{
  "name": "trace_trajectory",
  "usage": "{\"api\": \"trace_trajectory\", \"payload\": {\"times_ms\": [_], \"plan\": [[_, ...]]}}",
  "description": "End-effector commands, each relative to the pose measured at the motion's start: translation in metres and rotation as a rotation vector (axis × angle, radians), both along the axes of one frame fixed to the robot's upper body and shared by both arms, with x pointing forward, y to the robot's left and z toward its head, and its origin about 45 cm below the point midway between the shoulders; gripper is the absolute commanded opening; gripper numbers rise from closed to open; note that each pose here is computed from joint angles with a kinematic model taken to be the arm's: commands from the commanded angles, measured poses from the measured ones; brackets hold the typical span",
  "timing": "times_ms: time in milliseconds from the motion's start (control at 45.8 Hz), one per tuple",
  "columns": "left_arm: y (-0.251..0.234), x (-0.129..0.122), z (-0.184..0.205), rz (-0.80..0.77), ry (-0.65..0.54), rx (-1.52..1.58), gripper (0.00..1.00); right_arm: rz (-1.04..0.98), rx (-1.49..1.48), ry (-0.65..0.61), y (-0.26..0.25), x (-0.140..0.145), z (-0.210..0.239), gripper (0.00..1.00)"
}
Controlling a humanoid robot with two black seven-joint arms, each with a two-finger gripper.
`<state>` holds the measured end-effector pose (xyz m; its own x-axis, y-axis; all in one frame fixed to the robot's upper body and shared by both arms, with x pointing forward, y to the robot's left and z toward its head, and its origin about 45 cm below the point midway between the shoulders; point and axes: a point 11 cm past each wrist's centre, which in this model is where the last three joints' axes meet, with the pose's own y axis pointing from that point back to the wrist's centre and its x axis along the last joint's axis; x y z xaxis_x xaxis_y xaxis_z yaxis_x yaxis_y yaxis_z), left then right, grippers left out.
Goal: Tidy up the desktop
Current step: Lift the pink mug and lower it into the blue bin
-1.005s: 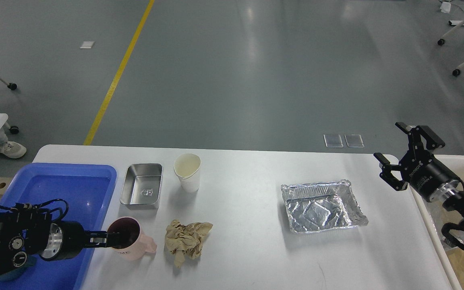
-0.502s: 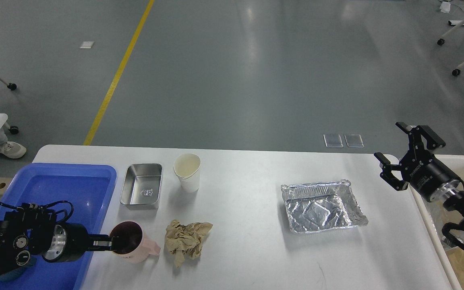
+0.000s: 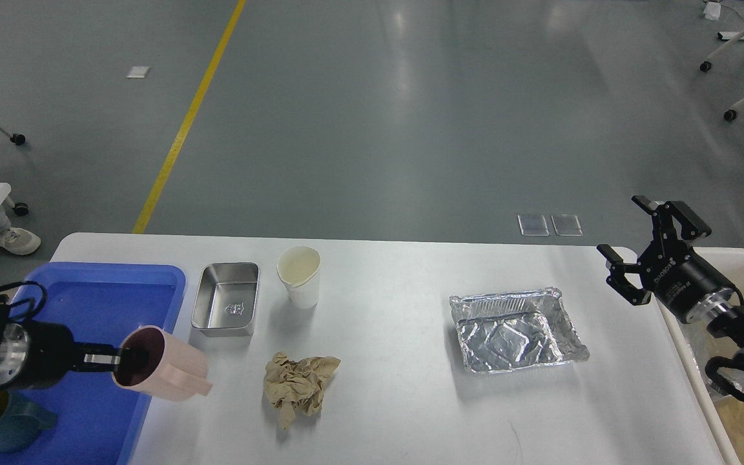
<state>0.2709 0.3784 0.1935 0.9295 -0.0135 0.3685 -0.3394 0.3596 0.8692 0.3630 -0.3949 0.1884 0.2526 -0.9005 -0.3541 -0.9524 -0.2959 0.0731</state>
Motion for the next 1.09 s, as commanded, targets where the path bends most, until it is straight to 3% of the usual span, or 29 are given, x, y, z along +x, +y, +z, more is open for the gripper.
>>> {"api": "trace_trajectory", "payload": {"times_ms": [0,284,568,765,1070], "plan": [[0.019,0.007,0.047,0.014,-0.047,0.010,0.00,0.002,0.001,-0.006,0.001,0.002,0.002,1.00],[0.049,0.011,0.123,0.105,-0.114,-0.011,0.02,0.008,0.014,-0.012,0.007,0.004,0.003,1.00],[0.069,-0.005,0.157,0.175,-0.131,-0.016,0.03,0.012,0.015,-0.024,0.008,0.008,0.007,1.00],[0.083,-0.015,0.151,0.228,-0.110,0.009,0.03,0.013,0.022,-0.024,0.011,0.009,0.006,1.00],[0.095,-0.043,0.073,0.291,0.001,0.056,0.03,0.015,0.026,-0.022,0.013,0.009,0.004,1.00]]}}
